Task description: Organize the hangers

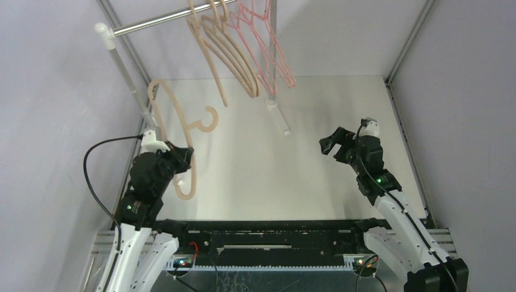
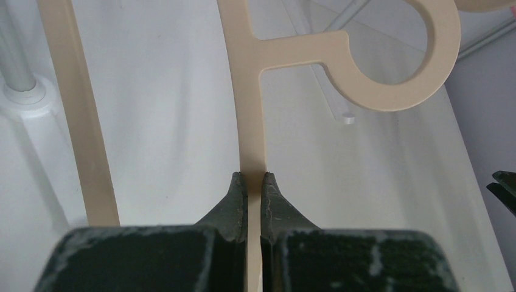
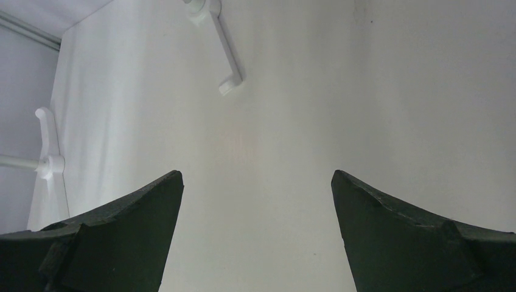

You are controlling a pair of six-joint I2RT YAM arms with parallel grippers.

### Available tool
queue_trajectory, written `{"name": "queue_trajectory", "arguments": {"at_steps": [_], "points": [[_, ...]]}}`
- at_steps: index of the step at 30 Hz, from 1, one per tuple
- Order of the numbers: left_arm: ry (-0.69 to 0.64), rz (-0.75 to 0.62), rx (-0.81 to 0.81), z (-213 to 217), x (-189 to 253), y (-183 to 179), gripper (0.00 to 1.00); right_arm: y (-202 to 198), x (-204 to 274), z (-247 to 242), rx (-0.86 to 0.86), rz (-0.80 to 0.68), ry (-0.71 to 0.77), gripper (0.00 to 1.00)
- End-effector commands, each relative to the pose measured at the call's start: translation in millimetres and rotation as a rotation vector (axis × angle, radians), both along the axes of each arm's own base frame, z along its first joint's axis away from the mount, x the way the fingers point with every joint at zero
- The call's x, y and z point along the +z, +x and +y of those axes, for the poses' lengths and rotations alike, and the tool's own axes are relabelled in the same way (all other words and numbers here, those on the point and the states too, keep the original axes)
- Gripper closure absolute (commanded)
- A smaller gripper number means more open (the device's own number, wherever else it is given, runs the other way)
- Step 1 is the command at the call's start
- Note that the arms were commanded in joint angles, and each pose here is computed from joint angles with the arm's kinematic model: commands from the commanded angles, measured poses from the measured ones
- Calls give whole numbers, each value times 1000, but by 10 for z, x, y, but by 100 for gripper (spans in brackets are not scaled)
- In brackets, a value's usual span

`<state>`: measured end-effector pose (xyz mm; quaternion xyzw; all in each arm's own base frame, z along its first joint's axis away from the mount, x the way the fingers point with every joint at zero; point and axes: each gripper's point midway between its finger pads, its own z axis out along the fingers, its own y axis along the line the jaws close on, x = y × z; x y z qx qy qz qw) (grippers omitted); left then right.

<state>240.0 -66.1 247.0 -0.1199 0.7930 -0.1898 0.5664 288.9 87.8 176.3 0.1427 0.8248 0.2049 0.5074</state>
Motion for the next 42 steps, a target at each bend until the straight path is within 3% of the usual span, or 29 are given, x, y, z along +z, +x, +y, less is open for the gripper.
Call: {"name": "queue_trajectory", "arguments": {"at_steps": [1, 19, 27, 42], "points": [[15, -55, 5, 77, 228, -131, 100, 70, 156, 63, 8, -58, 10, 0], [-105, -287, -154, -269, 1338, 28, 100, 40, 481, -1, -24, -100, -14, 0], [-139, -336, -184, -315, 1580, 144, 100, 36, 484, 2, -22, -94, -15, 0], [-359, -483, -213, -176, 2204, 778, 100, 24, 587, -69, -46, -102, -42, 0]]}}
